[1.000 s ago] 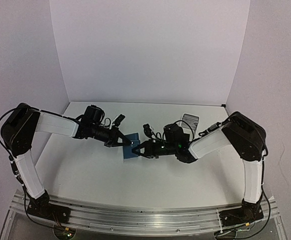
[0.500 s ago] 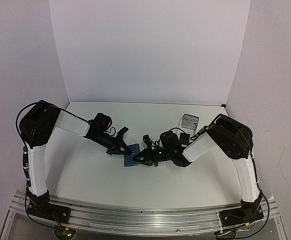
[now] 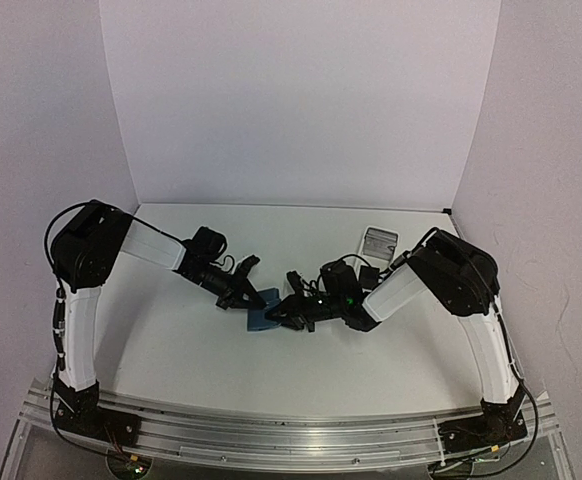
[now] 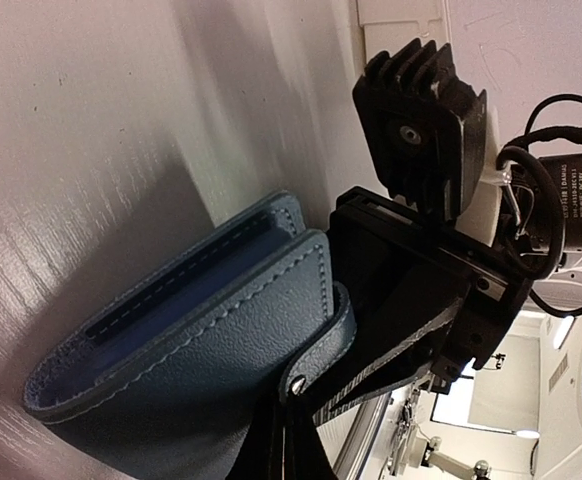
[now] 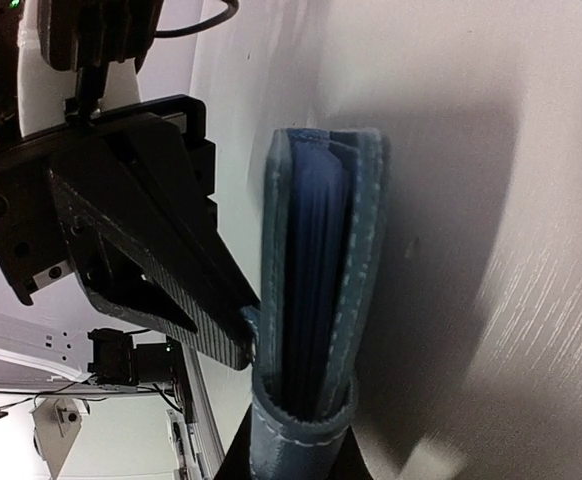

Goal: Put the credit cards into the card holder
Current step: Place the card holder at the center of the board.

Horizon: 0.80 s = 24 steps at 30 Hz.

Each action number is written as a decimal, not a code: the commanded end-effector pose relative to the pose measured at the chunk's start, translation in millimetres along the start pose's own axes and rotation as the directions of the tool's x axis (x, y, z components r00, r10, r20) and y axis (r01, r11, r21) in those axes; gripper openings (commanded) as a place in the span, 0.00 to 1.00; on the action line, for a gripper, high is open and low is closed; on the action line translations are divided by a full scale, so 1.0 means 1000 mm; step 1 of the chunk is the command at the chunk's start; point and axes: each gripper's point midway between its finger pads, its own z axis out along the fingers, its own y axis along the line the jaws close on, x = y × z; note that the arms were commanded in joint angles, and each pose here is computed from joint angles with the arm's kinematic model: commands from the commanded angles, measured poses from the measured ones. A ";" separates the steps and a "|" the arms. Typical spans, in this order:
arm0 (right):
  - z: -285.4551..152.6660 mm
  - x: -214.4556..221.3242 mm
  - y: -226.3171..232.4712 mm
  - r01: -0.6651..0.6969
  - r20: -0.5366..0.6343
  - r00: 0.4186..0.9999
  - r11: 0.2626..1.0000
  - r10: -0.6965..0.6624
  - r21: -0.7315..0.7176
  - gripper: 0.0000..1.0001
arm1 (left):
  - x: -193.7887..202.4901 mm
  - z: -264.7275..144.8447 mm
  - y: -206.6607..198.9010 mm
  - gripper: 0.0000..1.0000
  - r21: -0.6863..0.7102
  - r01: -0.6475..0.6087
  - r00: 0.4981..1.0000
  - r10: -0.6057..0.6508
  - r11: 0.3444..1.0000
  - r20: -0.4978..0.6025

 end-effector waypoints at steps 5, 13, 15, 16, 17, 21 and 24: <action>-0.001 0.005 0.004 -0.011 -0.014 1.000 1.000 0.011 -0.020 0.32 | 0.006 0.007 0.021 0.00 -0.072 0.011 0.999 -0.014 0.997 -0.042; -0.013 -0.010 0.024 -0.019 0.026 1.000 0.999 0.018 0.047 0.61 | 0.011 0.003 0.023 0.00 -0.089 0.022 0.998 -0.026 0.996 -0.052; -0.016 -0.013 0.025 -0.025 0.045 0.999 0.998 0.022 0.054 0.60 | 0.013 0.003 0.023 0.00 -0.089 0.020 0.998 -0.025 0.996 -0.055; -0.020 -0.019 0.024 -0.038 0.077 0.997 0.997 0.033 0.064 0.57 | 0.014 0.003 0.026 0.00 -0.096 0.026 0.998 -0.031 0.995 -0.056; -0.021 -0.023 0.021 -0.054 0.092 0.995 0.996 0.048 0.070 0.54 | 0.013 0.003 0.027 0.00 -0.098 0.024 0.998 -0.030 0.995 -0.053; -0.017 -0.025 -0.001 -0.187 0.088 0.980 0.978 0.179 0.089 0.43 | 0.011 0.004 0.030 0.00 -0.109 0.015 0.999 -0.021 0.994 -0.049; -0.020 -0.026 -0.011 -0.219 0.117 0.972 0.965 0.203 0.142 0.50 | 0.012 0.003 0.032 0.00 -0.126 0.011 0.998 -0.019 0.992 -0.057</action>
